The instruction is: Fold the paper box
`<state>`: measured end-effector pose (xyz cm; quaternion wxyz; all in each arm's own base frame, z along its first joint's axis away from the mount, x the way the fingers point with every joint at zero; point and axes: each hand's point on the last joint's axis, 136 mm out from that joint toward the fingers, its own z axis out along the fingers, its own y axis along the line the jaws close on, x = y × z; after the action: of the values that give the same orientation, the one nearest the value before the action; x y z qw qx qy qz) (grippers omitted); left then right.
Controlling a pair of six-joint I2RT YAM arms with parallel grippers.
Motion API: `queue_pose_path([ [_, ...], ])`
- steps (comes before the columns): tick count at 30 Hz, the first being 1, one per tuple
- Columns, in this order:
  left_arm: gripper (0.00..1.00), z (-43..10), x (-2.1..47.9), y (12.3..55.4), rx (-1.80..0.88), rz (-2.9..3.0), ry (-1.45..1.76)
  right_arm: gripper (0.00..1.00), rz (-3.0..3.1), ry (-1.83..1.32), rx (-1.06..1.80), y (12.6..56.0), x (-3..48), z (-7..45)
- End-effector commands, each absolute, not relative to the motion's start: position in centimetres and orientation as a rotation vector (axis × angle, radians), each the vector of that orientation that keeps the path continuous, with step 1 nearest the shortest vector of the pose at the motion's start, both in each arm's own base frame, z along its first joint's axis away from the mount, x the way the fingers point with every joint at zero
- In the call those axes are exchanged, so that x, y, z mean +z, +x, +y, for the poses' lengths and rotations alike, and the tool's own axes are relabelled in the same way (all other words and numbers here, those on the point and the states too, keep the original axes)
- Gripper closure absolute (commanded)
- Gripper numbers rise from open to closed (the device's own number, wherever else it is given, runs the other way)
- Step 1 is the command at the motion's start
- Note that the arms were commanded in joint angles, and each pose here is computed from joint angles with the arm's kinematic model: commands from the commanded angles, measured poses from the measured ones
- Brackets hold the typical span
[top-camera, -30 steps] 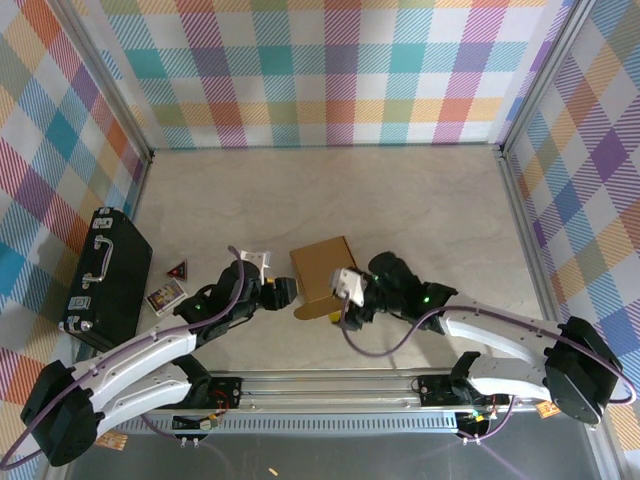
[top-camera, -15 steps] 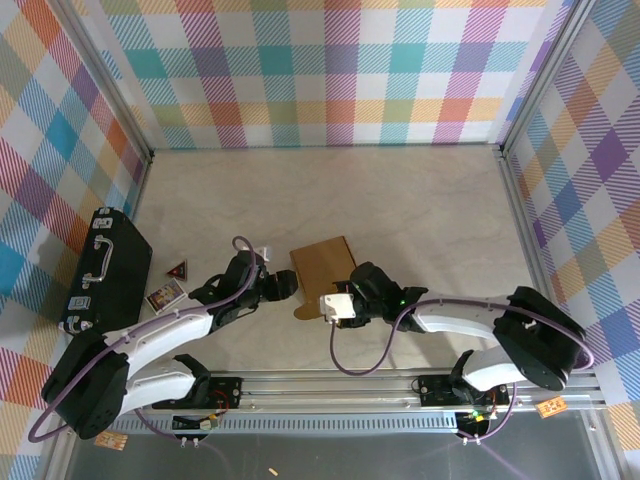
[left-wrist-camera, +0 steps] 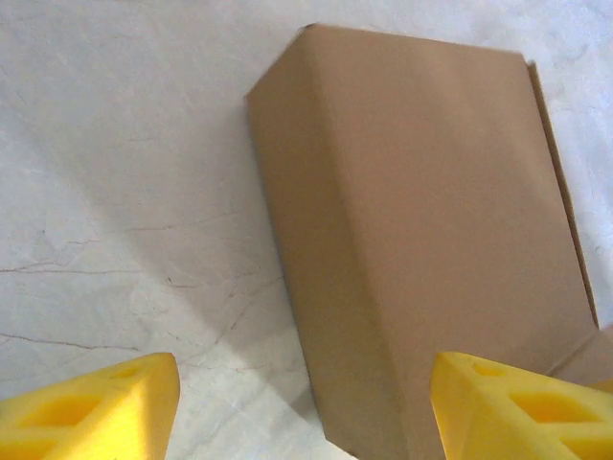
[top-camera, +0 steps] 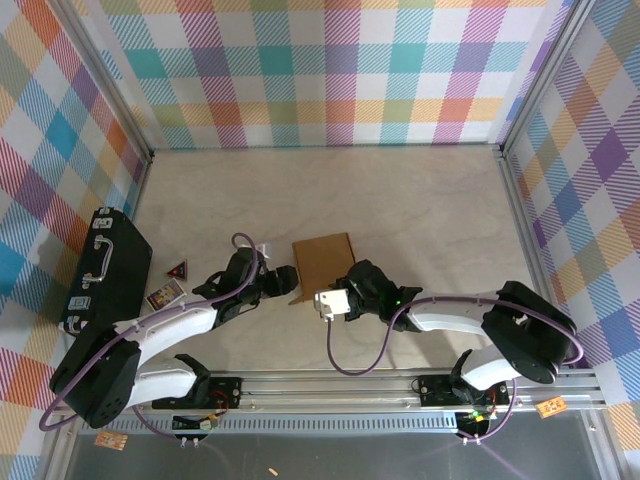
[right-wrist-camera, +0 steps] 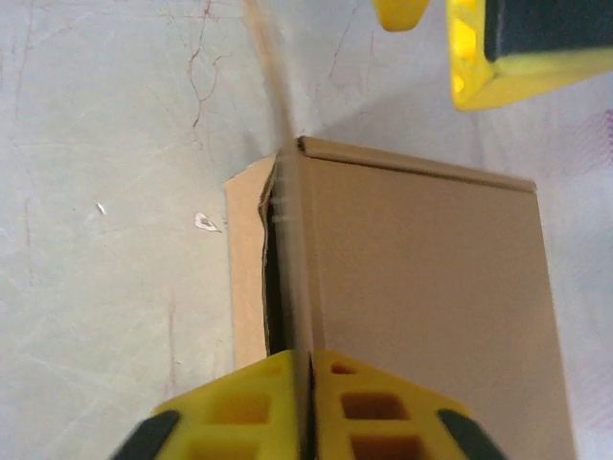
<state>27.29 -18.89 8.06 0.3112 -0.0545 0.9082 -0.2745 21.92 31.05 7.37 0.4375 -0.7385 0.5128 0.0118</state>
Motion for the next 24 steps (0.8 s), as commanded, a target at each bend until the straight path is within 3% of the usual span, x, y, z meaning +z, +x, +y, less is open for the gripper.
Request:
queue_pose_path([
  [1, 0.29, -18.5, 8.5, 27.5, -0.784, 2.362, -0.214, 1.0, 1.275, -1.848, 0.07, 21.1, 7.8, 31.1],
  [24, 0.22, -22.2, 10.2, 27.5, -1.267, 2.291, -0.416, 1.0, 1.283, -1.813, 0.265, 18.8, 12.0, 31.5],
])
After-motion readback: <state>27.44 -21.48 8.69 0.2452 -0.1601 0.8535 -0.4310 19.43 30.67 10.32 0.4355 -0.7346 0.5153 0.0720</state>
